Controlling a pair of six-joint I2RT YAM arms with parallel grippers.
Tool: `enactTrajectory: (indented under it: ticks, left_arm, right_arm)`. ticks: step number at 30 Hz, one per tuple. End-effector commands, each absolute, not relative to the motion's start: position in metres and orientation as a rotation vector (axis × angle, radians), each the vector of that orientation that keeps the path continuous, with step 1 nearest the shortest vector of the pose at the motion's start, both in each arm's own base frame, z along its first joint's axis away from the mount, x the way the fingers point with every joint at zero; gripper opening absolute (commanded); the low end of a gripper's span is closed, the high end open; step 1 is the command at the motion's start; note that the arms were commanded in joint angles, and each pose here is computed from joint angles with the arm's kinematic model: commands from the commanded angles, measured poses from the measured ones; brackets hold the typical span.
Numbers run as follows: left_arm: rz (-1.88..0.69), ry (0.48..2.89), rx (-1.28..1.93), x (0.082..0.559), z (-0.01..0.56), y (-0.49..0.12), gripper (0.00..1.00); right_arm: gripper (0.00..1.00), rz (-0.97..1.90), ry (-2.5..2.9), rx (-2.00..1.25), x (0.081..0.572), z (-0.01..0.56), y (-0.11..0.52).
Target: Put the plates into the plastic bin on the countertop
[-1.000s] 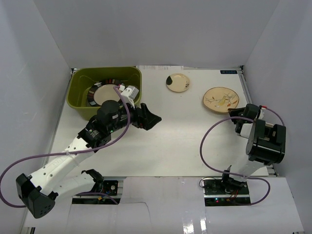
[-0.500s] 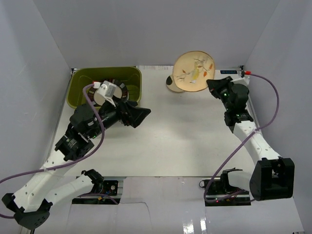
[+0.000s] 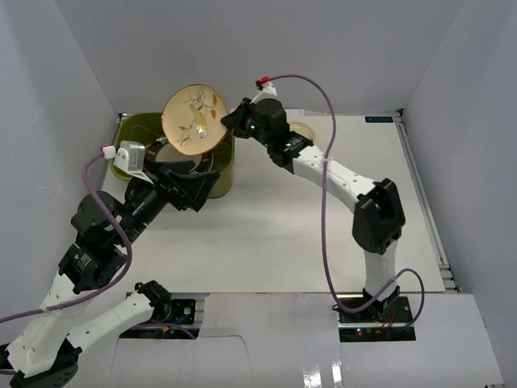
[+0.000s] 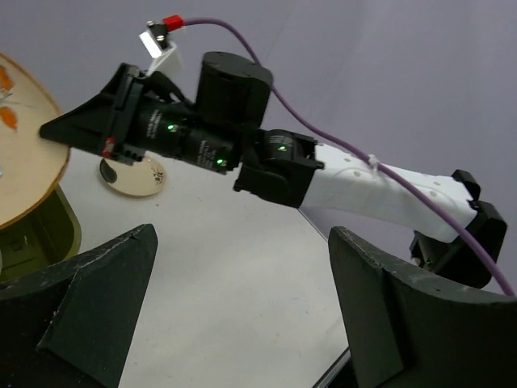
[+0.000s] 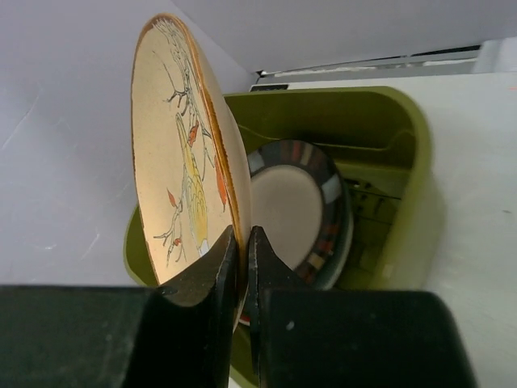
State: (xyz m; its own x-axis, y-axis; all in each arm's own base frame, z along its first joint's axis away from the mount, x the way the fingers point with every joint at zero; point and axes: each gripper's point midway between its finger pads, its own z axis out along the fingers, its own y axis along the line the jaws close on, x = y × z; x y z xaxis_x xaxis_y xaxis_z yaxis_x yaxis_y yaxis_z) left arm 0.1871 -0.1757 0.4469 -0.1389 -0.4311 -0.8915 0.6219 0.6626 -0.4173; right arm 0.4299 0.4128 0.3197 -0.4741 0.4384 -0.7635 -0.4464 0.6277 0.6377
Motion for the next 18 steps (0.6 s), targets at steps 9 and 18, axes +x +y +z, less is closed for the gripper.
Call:
enactTrajectory:
  ticks: [9, 18]
  left_arm:
    - [-0.847, 1.455, 0.154, 0.186, 0.446, -0.161, 0.98]
    - [-0.829, 1.488, 0.16, 0.193, 0.435, -0.166, 0.98]
  right_arm:
    - [0.08, 1.2, 1.695, -0.001, 0.457, 0.327, 0.529]
    - [0.1, 1.192, 1.795, 0.008, 0.457, 0.274, 0.543]
